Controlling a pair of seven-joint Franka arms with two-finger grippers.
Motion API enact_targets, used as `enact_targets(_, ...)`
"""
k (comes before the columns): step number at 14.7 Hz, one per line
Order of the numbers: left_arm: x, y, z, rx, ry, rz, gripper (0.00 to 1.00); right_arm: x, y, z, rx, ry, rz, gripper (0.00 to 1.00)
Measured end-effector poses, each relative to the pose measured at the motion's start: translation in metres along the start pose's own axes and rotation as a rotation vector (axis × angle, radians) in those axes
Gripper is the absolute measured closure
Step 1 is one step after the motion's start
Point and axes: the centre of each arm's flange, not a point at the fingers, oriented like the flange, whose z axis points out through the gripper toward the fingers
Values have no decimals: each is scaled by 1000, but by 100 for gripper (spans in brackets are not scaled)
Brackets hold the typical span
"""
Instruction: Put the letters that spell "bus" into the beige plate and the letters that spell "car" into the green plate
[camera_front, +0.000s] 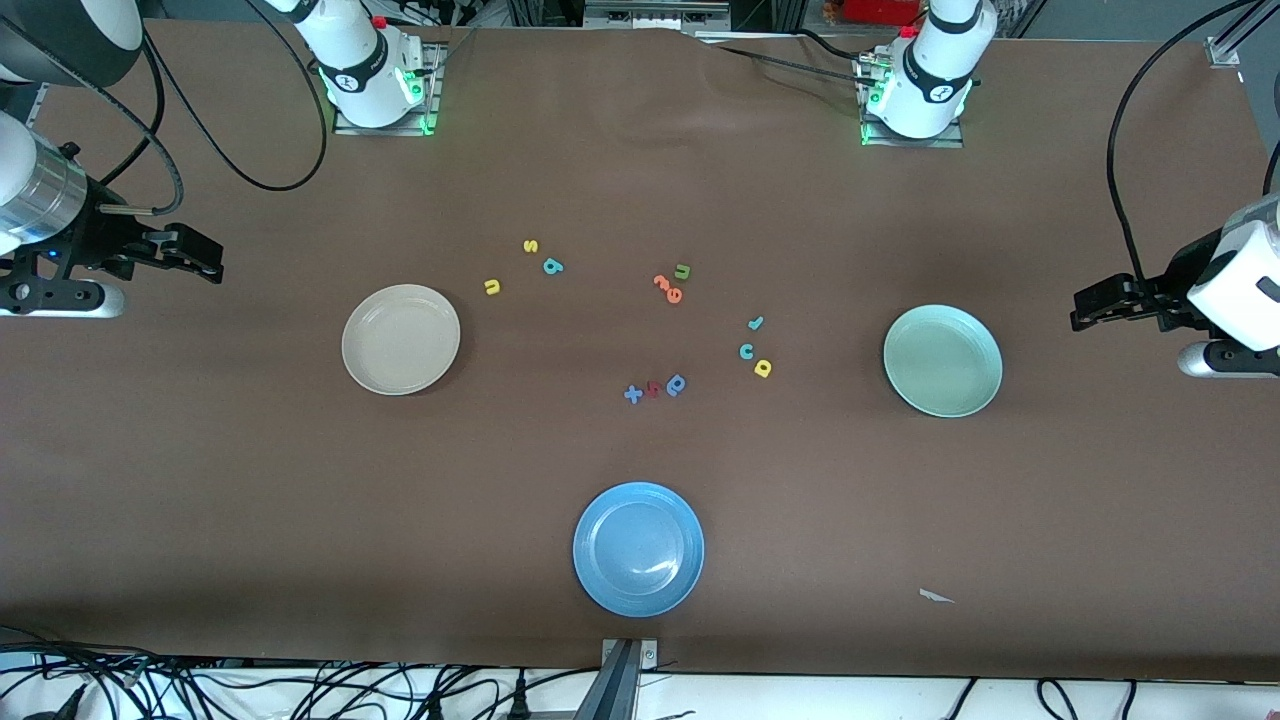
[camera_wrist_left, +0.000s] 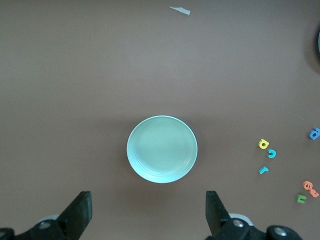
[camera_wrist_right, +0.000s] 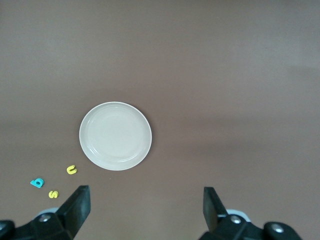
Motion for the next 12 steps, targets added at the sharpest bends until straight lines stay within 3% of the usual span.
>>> enact_targets(9,0,0,2,0,0,0,0,0,0,0,2,-2,2,0)
enact_targets(12,1,0,3,0,-1,0,0,-2,-1,1,36,-17,5,0)
